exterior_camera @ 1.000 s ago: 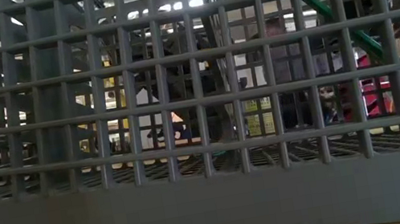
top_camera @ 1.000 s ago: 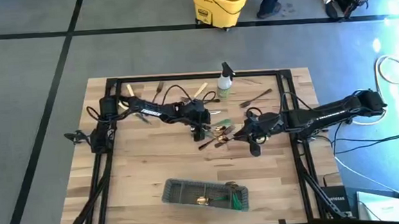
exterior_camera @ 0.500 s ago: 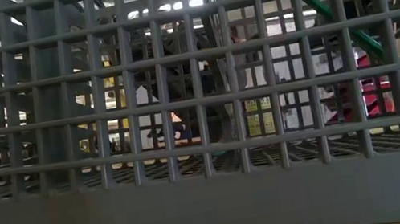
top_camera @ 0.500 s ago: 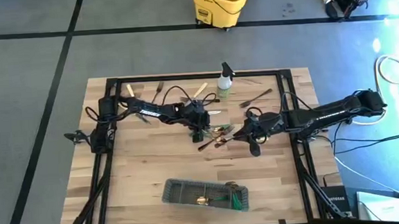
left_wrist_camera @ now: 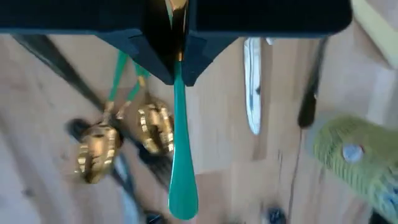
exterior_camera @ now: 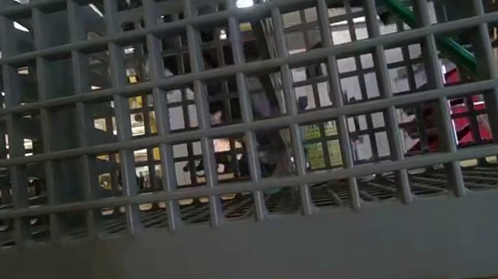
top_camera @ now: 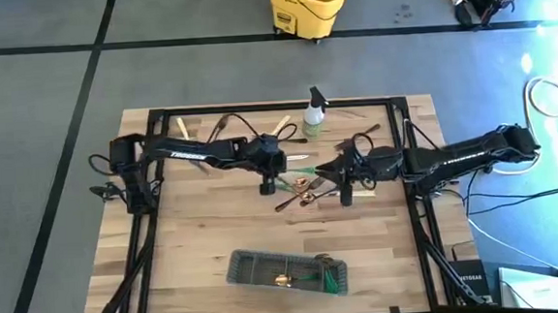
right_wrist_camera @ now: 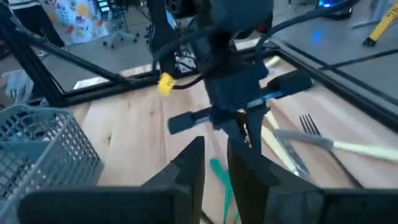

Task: Sort silverware
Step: Put the top green spoon into the gray cutlery rack

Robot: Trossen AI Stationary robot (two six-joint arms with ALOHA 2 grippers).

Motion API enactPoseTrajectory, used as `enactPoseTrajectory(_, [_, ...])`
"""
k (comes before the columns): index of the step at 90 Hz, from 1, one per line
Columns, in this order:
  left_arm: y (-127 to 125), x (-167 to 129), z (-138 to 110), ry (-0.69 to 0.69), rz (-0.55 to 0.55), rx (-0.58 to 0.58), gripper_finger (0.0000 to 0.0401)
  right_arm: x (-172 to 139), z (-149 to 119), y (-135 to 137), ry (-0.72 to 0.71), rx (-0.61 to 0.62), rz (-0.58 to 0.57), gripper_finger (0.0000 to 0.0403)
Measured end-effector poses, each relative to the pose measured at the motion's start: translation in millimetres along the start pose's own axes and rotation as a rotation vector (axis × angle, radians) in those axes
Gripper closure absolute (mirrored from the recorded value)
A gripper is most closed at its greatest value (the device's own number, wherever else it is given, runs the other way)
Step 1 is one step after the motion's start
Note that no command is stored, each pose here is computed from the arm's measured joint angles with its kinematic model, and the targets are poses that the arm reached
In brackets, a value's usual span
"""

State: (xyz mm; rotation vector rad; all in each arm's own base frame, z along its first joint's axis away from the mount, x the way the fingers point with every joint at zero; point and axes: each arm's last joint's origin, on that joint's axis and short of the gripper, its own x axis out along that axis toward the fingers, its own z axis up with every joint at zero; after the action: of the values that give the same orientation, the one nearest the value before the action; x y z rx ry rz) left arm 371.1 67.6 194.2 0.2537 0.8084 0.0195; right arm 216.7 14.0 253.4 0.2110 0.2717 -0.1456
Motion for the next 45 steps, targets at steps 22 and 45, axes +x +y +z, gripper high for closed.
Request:
enactPoseTrajectory(22, [-15, -23, 28, 0.132, 0.024, 0.237, 0.0396, 24, 24, 8, 0.120, -0.055, -0.063, 0.0349])
enactPoseTrajectory(45, [-48, -43, 56, 0.230, 0.115, 0.608, 0.0396, 32, 42, -4, 0.174, -0.131, -0.328, 0.0349])
